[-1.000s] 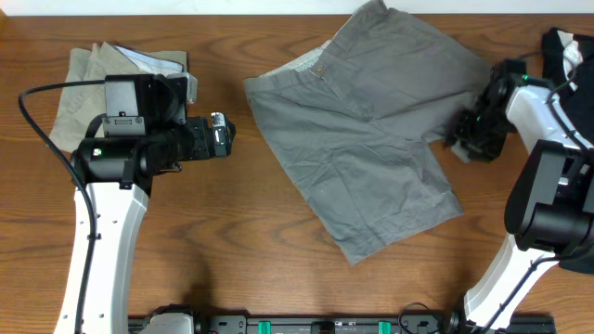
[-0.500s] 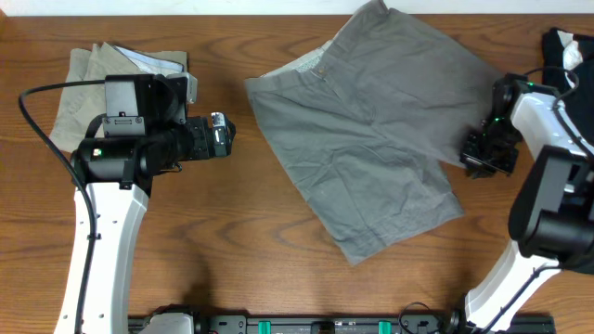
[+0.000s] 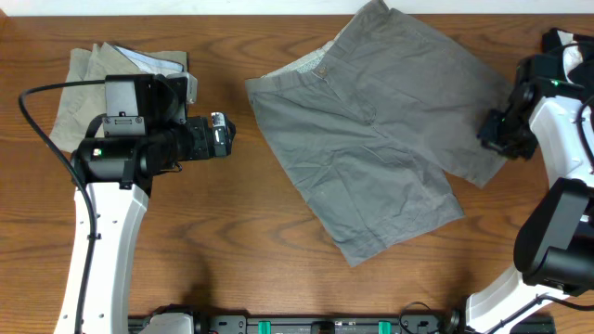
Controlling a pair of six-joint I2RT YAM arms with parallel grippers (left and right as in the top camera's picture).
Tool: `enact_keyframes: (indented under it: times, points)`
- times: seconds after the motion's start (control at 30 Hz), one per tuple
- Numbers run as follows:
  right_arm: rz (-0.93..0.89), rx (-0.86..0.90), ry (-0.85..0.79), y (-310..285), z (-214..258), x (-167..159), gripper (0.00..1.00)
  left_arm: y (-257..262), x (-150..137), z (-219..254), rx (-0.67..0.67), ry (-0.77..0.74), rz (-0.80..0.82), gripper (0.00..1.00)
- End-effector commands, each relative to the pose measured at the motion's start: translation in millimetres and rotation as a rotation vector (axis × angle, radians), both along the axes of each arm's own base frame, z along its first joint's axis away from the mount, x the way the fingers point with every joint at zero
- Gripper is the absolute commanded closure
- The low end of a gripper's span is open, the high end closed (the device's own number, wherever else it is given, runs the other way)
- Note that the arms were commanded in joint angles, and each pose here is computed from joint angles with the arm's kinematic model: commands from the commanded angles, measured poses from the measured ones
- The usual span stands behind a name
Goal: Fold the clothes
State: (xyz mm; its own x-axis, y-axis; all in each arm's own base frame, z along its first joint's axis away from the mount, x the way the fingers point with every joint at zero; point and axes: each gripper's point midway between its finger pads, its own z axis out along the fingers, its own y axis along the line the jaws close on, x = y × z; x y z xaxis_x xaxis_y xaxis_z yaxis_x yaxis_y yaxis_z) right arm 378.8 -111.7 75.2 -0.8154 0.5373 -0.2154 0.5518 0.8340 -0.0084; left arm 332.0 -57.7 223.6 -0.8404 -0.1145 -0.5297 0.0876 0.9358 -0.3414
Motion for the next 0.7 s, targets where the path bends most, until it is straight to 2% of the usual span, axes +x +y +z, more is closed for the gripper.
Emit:
enact_keyframes:
  times: [0.0, 0.13, 0.27, 0.5, 0.67]
  points:
    - [-0.096, 0.018, -0.106, -15.6, -1.3, 19.9, 0.91, -1.4, 2.0, 6.8, -0.011, -0.015, -0.001, 0.02]
    - [-0.109, 0.070, -0.259, -25.3, -5.2, 58.2, 0.97, -1.5, 2.1, 6.9, -0.011, -0.015, -0.001, 0.02]
    - [-0.122, 0.064, -0.296, -33.6, -26.6, 77.0, 0.99, -1.5, 2.0, 6.8, -0.011, -0.015, -0.001, 0.02]
    - [-0.162, -0.011, -0.254, -58.5, -74.6, 80.7, 0.99, -1.5, 0.2, 5.6, -0.011, -0.005, -0.001, 0.02]
    - [-0.232, -0.186, -0.197, -114.3, -71.9, 57.0, 0.99, -1.5, -3.8, 2.8, -0.011, 0.015, -0.001, 0.02]
